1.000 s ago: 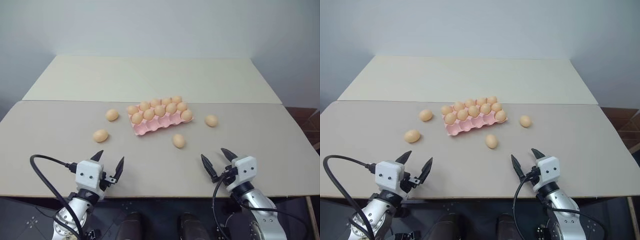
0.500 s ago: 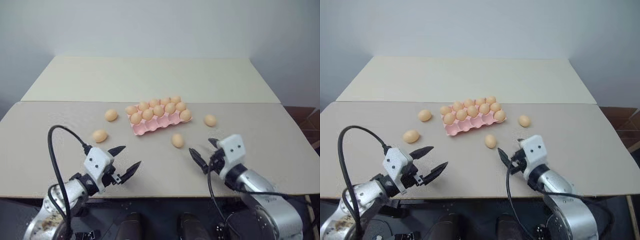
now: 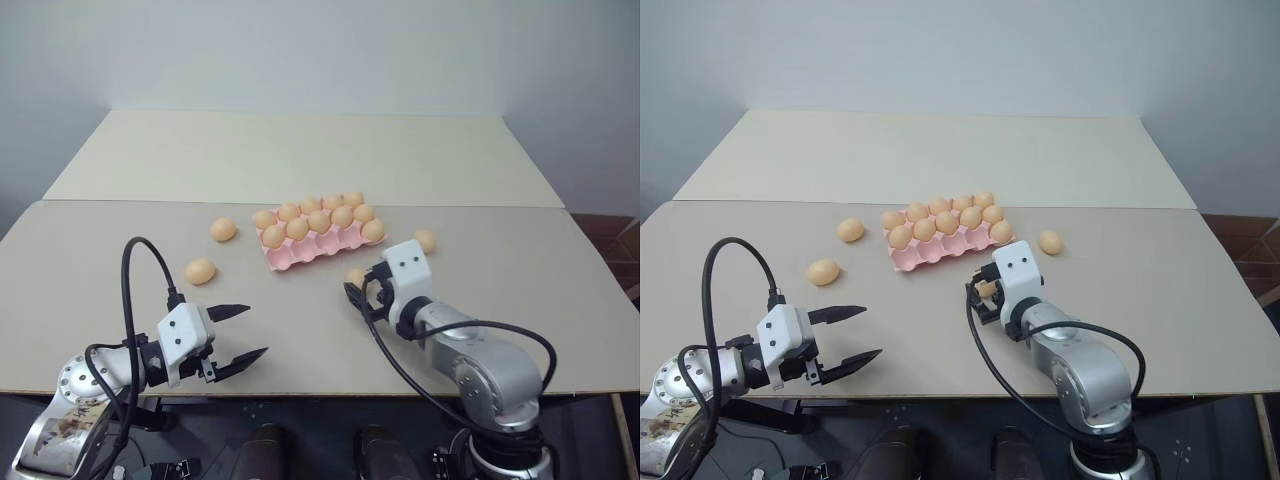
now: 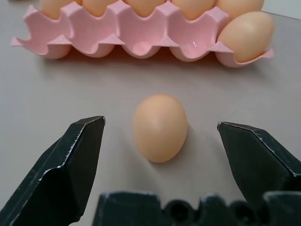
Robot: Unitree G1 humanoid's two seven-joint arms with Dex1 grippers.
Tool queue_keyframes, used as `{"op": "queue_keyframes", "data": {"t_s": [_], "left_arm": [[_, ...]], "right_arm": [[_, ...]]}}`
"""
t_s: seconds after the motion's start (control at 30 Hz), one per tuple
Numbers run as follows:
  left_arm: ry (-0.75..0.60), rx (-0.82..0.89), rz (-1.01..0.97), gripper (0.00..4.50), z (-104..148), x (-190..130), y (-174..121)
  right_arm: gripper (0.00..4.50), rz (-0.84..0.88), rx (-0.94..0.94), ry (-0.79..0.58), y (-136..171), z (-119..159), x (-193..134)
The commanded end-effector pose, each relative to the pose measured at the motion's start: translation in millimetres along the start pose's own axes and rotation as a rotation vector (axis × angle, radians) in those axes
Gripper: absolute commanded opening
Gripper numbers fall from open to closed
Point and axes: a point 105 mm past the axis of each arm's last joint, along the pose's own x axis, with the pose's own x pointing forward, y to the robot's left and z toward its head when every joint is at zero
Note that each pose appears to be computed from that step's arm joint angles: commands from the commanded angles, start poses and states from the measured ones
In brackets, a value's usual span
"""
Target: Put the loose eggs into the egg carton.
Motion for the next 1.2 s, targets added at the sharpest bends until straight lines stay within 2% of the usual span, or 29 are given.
{"op": "queue_keyframes", "data": {"t_s": [0.03,0.5,0.6,0.77,0.83,1.03,1.2], "left_arm": [[-0.017,0.05,0.015,3.89,8,-3,2],[-0.014,0.063,0.04,3.89,0,-4,0],[-0.015,0.063,0.045,3.93,-2,-3,0],[-0.036,0.054,0.068,3.93,-1,-2,1],[-0.064,0.031,0.09,3.93,3,-1,3],[-0.127,-0.091,0.17,3.93,23,-2,12],[-0.17,-0.144,0.185,3.93,44,4,15]], "right_arm": [[4.5,-0.001,0.004,-0.02,2,7,6],[4.5,0.014,0.014,-0.017,5,5,29],[3.91,0.013,0.004,-0.02,3,6,30],[2.21,0.031,-0.022,-0.043,7,11,28],[1.79,0.043,-0.036,-0.065,8,16,26],[1.65,0.039,-0.082,-0.229,5,60,14],[1.65,0.021,-0.141,-0.314,4,86,32]]}}
